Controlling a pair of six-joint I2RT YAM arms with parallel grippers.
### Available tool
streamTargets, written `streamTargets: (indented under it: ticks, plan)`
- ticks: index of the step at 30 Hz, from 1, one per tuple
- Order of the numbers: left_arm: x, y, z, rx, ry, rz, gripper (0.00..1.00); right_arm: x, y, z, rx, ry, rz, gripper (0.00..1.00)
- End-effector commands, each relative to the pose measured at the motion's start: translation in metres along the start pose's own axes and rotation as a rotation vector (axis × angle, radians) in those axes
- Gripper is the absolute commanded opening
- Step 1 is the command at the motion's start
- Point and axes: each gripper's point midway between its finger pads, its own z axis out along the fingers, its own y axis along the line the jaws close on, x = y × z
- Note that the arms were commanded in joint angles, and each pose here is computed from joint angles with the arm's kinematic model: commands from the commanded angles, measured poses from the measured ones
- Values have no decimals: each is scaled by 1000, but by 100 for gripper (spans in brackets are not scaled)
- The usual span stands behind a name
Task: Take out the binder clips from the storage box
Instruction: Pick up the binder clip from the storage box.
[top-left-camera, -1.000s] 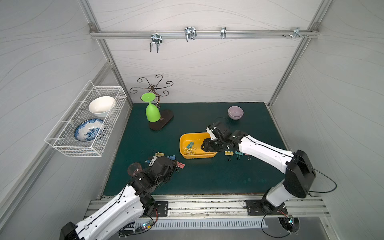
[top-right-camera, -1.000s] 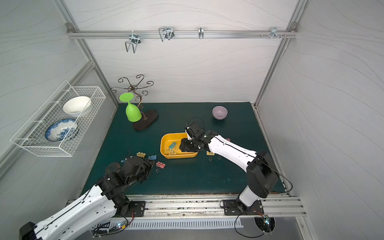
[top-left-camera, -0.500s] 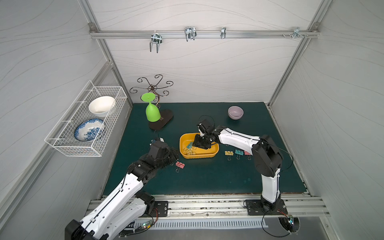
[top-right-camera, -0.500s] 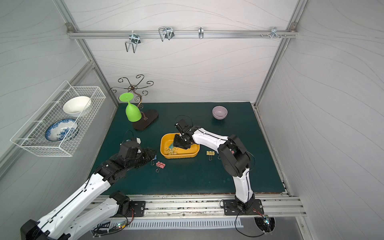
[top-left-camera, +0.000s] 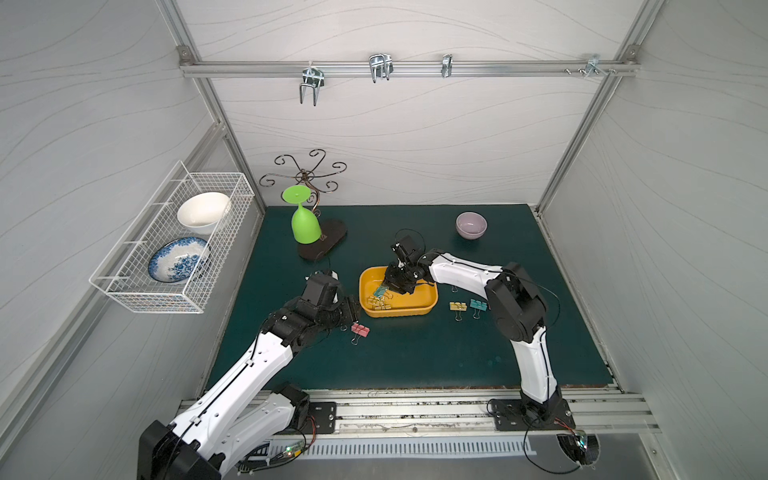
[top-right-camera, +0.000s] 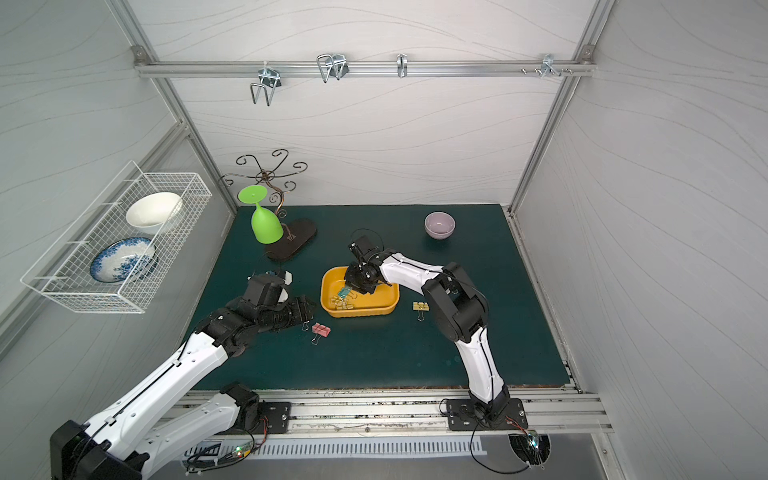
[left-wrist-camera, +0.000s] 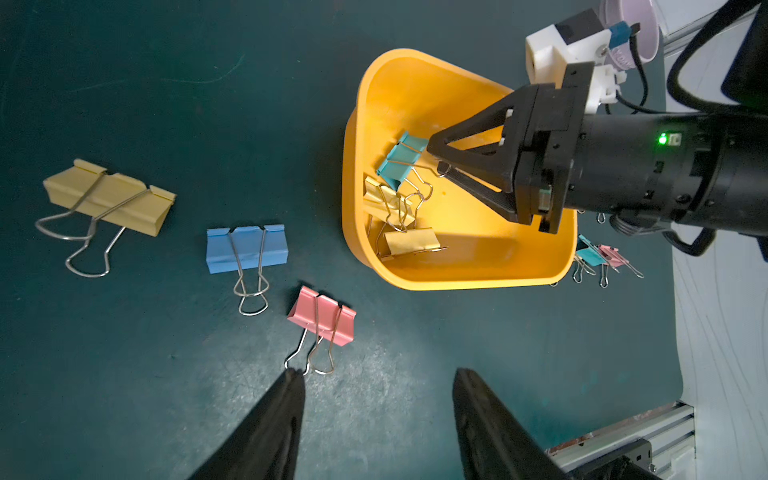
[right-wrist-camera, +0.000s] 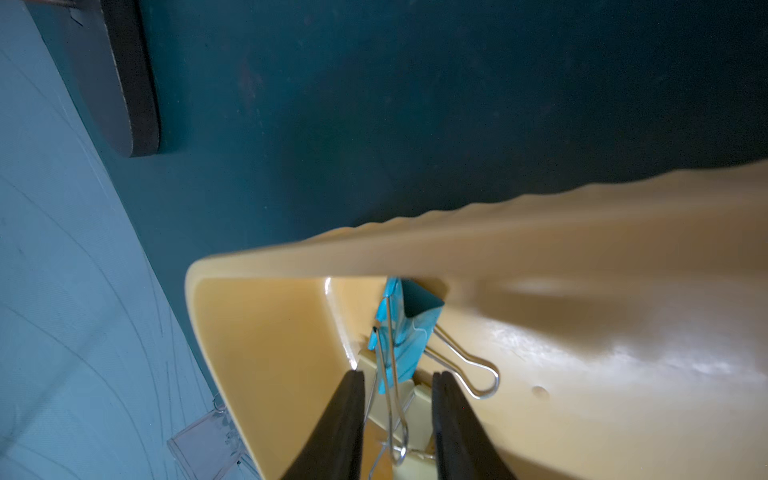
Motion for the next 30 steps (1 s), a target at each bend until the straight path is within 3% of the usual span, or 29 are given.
streamTargets:
  ticks: [1, 5, 8, 11, 16, 19, 26, 30]
  plan:
    - [-12, -5, -7, -3, -32, 22, 62, 0, 3, 4, -28, 9, 37, 20]
    - [-13, -5, -9, -6, -28, 23, 63, -10, 2, -12, -30, -66, 51, 9]
    - [-14, -18, -12, 52, -21, 70, 70, -25, 1, -37, -18, -167, 45, 3]
    - [-15, -39, -28, 144, -9, 240, 77, -36, 1, -66, -15, -258, 29, 0]
    - [-27, -31, -51, 66, -70, 378, 91, -41, -3, -107, -19, -344, 18, 0]
    - [-26, -29, -52, 76, -94, 366, 98, -32, -6, -133, -29, -380, 18, 0]
    - [-23, -23, -41, 66, -89, 206, 98, 1, -30, -194, -22, -553, 81, 0]
    - [-21, -20, -35, 58, -79, 176, 98, 33, -49, -206, -12, -571, 157, 0]
